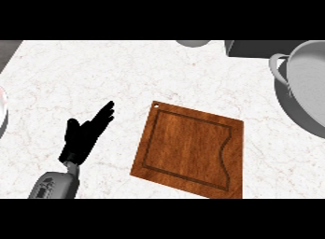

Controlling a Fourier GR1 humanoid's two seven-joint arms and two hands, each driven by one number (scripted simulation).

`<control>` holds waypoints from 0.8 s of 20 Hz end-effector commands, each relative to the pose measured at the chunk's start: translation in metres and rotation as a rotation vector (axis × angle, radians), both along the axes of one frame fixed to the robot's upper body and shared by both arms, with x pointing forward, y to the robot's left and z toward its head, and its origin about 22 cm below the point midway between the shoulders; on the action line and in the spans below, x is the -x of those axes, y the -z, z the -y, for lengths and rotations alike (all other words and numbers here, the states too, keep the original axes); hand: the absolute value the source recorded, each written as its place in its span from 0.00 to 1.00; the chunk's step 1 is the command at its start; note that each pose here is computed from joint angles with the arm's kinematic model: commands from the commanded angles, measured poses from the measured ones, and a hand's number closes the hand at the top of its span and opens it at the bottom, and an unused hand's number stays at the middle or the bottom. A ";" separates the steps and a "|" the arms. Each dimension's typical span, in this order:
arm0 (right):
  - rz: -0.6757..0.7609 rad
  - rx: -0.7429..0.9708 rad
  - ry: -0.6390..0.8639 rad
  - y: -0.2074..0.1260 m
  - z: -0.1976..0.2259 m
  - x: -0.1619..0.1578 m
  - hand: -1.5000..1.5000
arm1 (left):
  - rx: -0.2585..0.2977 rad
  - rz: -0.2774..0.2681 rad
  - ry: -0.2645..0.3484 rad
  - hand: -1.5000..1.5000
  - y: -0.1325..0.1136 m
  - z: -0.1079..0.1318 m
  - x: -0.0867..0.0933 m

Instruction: Pick the tomato from the cutting board and place it in the pot

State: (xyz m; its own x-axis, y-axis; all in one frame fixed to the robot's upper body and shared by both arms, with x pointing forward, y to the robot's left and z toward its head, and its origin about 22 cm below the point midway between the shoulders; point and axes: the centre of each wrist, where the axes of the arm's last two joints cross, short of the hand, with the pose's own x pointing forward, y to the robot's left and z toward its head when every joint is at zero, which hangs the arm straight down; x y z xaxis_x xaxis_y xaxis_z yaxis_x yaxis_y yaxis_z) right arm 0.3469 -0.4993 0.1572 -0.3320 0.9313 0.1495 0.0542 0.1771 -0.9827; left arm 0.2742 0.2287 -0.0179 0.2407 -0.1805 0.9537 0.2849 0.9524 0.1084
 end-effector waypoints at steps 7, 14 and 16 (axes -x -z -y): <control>-0.413 0.230 0.228 0.050 -0.044 -0.030 0.00 | 0.011 0.010 0.000 0.50 -0.010 0.005 0.000; -0.324 -0.124 0.020 0.055 -0.080 -0.053 0.00 | -0.015 -0.004 -0.026 0.50 0.003 -0.012 0.009; -0.225 -0.314 -0.034 0.047 -0.091 -0.062 0.00 | 0.000 -0.010 -0.032 0.50 0.006 -0.010 0.011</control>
State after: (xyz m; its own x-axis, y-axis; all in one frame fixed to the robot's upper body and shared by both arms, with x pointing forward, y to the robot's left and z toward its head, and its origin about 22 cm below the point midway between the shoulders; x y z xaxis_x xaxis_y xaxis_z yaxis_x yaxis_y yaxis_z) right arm 0.3971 -0.4281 0.1088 -0.2026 0.9355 0.2894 -0.2492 0.2366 -0.9391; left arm 0.2650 0.2356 -0.0200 0.2493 -0.1798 0.9516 0.2648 0.9578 0.1116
